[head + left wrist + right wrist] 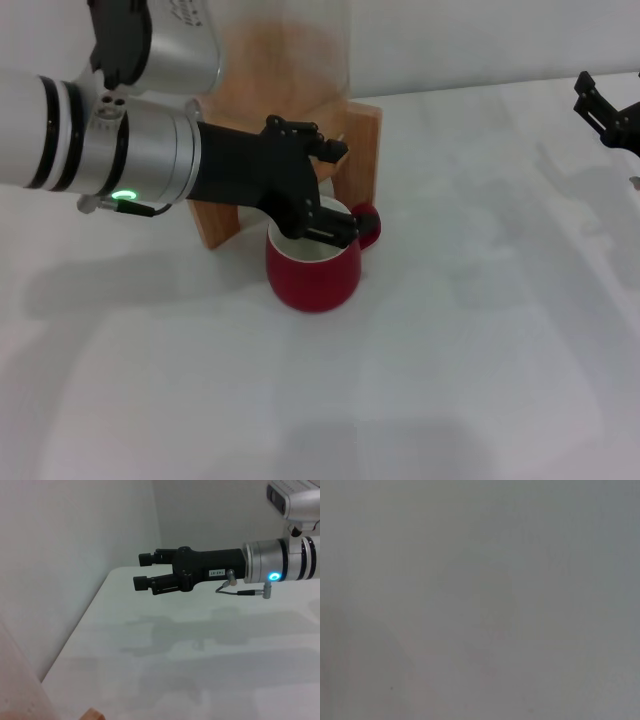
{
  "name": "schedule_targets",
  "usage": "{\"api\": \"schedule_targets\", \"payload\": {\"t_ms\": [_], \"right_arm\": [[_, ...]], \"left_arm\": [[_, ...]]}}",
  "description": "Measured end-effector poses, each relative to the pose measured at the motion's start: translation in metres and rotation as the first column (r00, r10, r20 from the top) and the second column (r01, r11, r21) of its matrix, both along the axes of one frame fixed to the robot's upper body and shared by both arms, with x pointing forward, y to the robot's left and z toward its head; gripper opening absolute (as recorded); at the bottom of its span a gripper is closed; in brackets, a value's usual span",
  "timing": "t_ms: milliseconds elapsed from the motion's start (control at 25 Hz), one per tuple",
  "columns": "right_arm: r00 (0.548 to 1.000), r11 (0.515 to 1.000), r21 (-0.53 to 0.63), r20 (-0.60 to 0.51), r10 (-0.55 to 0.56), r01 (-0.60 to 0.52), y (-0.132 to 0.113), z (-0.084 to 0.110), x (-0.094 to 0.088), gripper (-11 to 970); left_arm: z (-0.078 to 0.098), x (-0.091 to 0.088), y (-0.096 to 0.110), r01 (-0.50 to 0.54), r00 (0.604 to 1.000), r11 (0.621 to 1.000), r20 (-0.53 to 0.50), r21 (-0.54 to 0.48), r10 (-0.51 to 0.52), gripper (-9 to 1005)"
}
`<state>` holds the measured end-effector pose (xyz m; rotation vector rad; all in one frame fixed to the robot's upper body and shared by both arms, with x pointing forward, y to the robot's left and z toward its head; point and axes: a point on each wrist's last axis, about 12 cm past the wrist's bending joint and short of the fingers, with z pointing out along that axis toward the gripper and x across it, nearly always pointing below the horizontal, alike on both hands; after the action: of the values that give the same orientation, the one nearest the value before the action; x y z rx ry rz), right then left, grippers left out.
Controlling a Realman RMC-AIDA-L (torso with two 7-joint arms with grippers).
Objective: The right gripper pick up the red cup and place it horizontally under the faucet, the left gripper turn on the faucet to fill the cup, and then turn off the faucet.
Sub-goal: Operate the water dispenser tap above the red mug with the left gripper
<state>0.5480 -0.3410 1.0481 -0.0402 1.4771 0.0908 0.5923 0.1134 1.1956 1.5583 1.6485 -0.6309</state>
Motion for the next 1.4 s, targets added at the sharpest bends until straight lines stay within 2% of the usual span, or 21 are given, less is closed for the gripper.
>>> {"api": "schedule_targets", "payload": {"t_ms": [360, 920, 1400], "right_arm": [[1.000, 1.000, 0.004, 0.012, 0.002, -0.002, -0.0003, 0.0010, -0.0013, 860], [1.000, 1.000, 0.005, 0.011, 0.003, -0.003, 0.0000, 0.0009, -0.0014, 859], [1.000, 1.000, 0.007, 0.009, -0.001, 0.001, -0.0005, 0.0000, -0.0024, 860]], "left_arm": [[-0.0016, -0.0011, 0.0048, -0.013, 1.000, 1.000, -0.004, -0.004, 0.013, 879], [-0.0021, 0.0063, -0.0037, 0.012, 1.000, 1.000, -0.002, 0.020, -0.012, 879], [-0.0018, 0.0043, -0.0029, 0.012, 1.000, 1.000, -0.005, 0.020, -0.012, 880]]}}
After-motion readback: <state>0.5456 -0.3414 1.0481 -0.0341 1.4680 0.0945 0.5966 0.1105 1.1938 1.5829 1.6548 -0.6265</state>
